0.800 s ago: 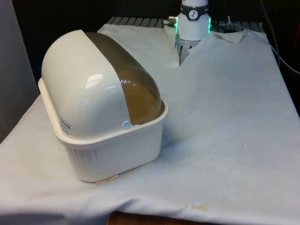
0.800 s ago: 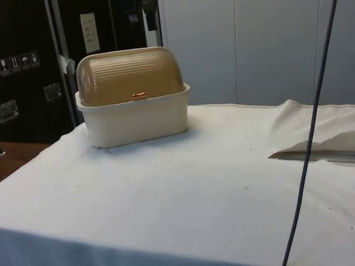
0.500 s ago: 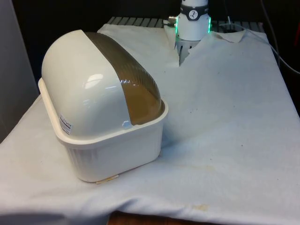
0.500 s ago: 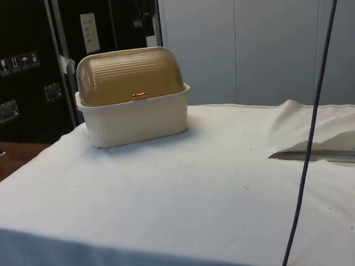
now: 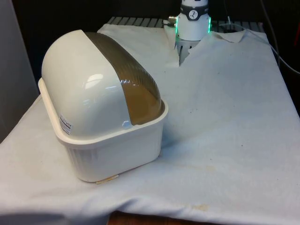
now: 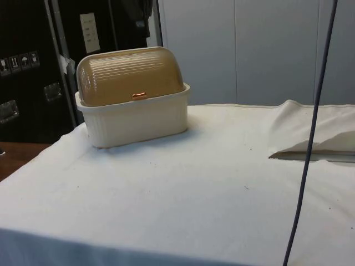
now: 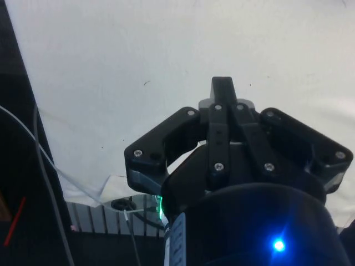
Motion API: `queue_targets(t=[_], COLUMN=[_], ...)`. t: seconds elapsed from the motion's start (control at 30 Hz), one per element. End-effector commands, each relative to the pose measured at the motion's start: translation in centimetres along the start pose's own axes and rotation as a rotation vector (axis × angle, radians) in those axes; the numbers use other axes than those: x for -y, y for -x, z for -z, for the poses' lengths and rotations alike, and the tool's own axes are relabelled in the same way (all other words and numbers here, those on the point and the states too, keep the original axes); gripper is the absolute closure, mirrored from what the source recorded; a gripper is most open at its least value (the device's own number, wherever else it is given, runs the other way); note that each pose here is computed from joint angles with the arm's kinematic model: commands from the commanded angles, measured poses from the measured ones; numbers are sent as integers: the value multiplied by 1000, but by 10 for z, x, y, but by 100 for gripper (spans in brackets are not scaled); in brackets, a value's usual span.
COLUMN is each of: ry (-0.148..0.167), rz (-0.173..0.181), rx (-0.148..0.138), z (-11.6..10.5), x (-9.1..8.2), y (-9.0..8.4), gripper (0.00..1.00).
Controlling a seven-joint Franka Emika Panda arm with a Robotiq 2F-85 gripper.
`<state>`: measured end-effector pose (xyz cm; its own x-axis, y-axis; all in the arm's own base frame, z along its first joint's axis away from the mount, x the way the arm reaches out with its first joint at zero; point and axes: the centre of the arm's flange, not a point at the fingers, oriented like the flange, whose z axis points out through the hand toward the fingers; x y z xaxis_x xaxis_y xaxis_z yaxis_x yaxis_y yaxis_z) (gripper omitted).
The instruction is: Open the lid, then close it.
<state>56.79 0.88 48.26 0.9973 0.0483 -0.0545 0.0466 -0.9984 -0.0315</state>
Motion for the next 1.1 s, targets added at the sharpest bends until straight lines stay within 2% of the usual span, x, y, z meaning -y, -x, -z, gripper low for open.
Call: queue_targets(t=[0.0,0.03,0.07,0.27,0.3,0.33,0.57,0.6,0.63,0.8,0.87,0.9,0.93,1.07], ry=[1,0,1,3,2,4,11,6,12,22,26,18,29,46], rz=[3,2,5,26,21,32,68,64,73,105,117,114,123,152], rx=[-20,-4,-25,-61,-44,-73,-121,-108,-126,-149,-154,-147,-157,-164], z=[2,0,2,2,1,1,-6,-7,-8,-20,-24,-24,-26,-33], x=[4,1,5,11,9,12,19,18,20,24,25,24,25,27], y=[1,0,1,-1,-1,-1,-5,-6,-6,-7,-8,-7,-8,-9], gripper=[100,100,100,100,100,100,100,100,100,100,100,100,100,100])
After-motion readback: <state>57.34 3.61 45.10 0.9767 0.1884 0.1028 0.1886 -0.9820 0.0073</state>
